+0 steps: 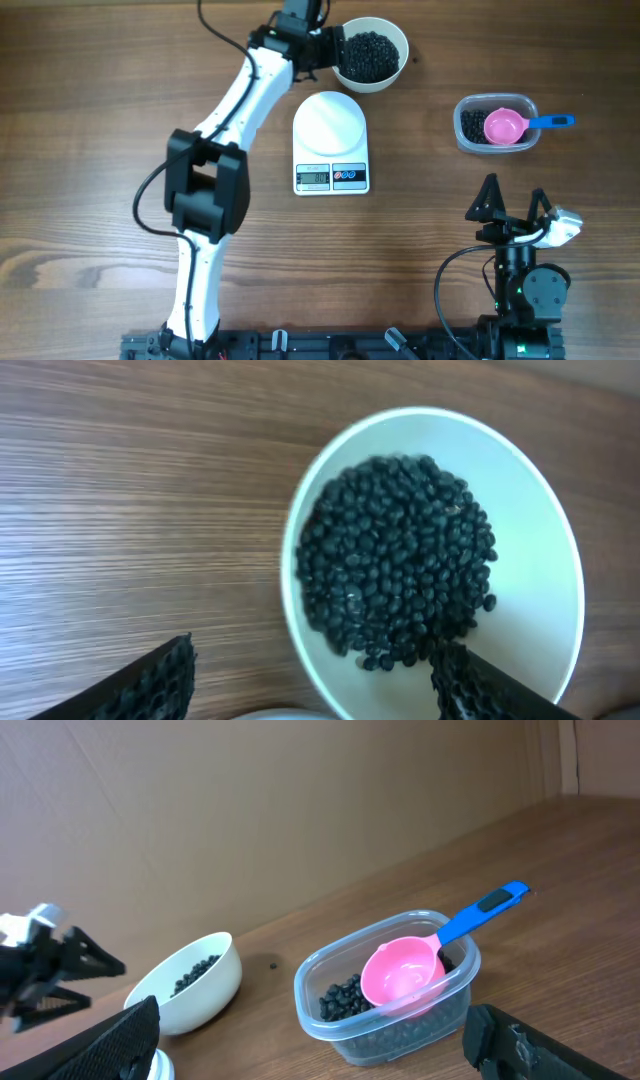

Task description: Scoop item into bowl and weigh 150g on scale

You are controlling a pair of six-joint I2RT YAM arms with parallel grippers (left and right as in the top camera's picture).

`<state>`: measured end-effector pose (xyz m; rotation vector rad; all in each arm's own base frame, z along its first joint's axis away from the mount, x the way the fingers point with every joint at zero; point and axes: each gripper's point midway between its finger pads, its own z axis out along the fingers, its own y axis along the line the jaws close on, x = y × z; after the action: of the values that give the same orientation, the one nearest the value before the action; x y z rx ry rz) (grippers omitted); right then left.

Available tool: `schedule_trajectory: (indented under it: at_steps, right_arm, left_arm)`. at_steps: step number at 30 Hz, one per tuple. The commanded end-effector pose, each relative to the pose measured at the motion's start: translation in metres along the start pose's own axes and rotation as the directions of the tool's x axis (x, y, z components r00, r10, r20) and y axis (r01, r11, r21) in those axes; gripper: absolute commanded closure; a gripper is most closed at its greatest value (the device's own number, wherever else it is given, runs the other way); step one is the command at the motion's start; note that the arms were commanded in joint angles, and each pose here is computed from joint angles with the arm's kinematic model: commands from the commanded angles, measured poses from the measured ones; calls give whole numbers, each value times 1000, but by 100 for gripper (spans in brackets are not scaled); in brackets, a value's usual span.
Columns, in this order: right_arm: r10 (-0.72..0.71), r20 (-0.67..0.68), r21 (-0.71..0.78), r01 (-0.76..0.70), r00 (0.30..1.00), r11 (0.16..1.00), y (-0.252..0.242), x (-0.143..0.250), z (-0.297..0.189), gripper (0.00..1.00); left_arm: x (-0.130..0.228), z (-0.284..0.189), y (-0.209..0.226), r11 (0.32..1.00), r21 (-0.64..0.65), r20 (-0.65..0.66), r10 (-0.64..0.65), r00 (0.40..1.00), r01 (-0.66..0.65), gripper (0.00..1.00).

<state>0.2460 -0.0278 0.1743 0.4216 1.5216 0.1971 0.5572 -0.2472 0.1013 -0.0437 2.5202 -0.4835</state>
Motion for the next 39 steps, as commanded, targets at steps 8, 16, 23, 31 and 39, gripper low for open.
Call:
schedule_trajectory:
  at_steps: [8,16,23,31,39]
  right_arm:
    - [7,3,-18,-7,1000,1000,4,-1,0,0]
    - [8,3,-18,-8,1000,1000,4,-1,0,0]
    - [7,3,-18,-7,1000,1000,4,-1,0,0]
    - [8,3,-18,-7,1000,1000,4,-1,0,0]
    - [7,3,-18,-7,1000,1000,4,-1,0,0]
  left_arm:
    - [22,36,3,999,-25,-31,45,999,-45,41]
    - [26,52,10,998,-46,-18,46,999,-47,80]
    - [40,66,18,997,-61,-52,39,998,-42,68]
    - [32,67,14,998,-45,-18,36,999,-37,96]
    - [-13,13,-12,999,13,93,32,995,-33,96]
